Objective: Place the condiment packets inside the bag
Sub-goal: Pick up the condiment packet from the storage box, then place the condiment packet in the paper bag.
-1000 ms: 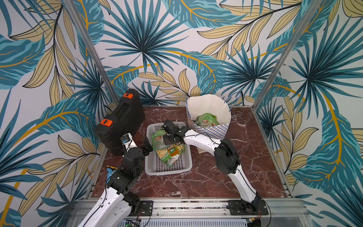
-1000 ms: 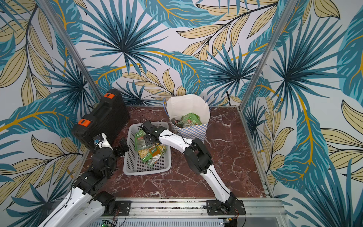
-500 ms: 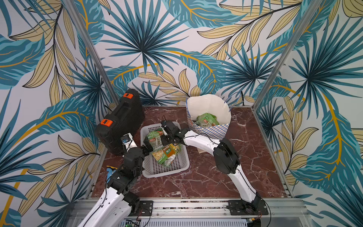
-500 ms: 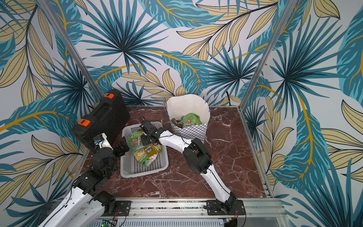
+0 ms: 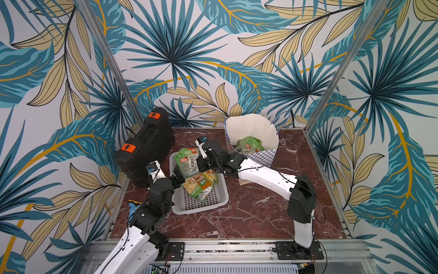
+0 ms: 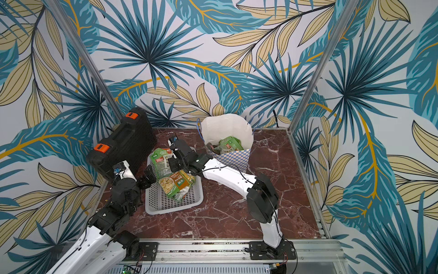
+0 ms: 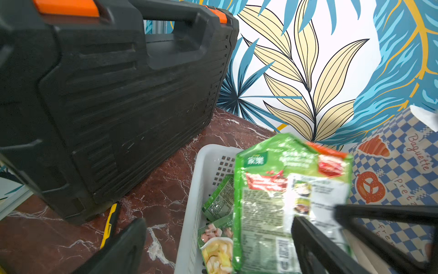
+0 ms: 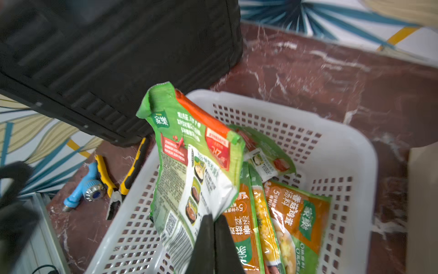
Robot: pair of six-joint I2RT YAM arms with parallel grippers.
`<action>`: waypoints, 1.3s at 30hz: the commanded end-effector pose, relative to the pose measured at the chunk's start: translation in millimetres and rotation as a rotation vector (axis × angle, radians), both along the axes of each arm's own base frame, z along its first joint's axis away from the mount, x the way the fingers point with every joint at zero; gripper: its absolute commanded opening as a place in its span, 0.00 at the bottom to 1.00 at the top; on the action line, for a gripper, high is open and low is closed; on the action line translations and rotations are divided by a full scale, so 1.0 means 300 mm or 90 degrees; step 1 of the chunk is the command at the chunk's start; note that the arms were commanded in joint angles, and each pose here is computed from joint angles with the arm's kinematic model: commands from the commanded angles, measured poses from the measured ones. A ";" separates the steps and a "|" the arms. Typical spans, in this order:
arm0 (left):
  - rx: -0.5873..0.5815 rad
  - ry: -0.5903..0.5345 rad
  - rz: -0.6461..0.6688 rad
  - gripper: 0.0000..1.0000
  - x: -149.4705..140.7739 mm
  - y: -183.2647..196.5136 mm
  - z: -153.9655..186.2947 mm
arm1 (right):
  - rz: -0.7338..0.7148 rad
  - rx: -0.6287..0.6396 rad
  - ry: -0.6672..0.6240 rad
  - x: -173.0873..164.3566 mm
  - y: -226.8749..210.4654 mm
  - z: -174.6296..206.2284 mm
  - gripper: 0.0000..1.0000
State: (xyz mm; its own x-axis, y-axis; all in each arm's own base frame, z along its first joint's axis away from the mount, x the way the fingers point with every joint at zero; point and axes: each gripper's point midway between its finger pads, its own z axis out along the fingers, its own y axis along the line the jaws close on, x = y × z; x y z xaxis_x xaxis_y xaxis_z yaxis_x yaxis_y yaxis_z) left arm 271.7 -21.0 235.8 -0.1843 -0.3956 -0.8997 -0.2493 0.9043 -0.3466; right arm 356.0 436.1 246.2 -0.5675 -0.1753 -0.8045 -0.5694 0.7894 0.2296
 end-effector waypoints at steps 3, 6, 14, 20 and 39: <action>0.003 -0.020 0.018 1.00 -0.020 0.028 0.004 | -0.063 -0.010 -0.079 -0.015 -0.142 0.151 0.00; 0.002 -0.026 0.021 1.00 -0.028 0.034 0.010 | -0.086 -0.007 -0.113 -0.041 -0.219 0.245 0.00; 0.008 -0.024 0.017 1.00 -0.020 0.029 0.003 | -0.172 0.007 -0.232 -0.128 -0.493 0.532 0.00; 0.015 -0.013 0.000 1.00 0.001 0.008 -0.011 | -0.306 -0.055 -0.288 -0.139 -0.737 0.609 0.00; 0.039 0.067 -0.096 1.00 0.099 -0.116 -0.083 | -0.343 -0.152 -0.163 0.064 -0.883 0.372 0.40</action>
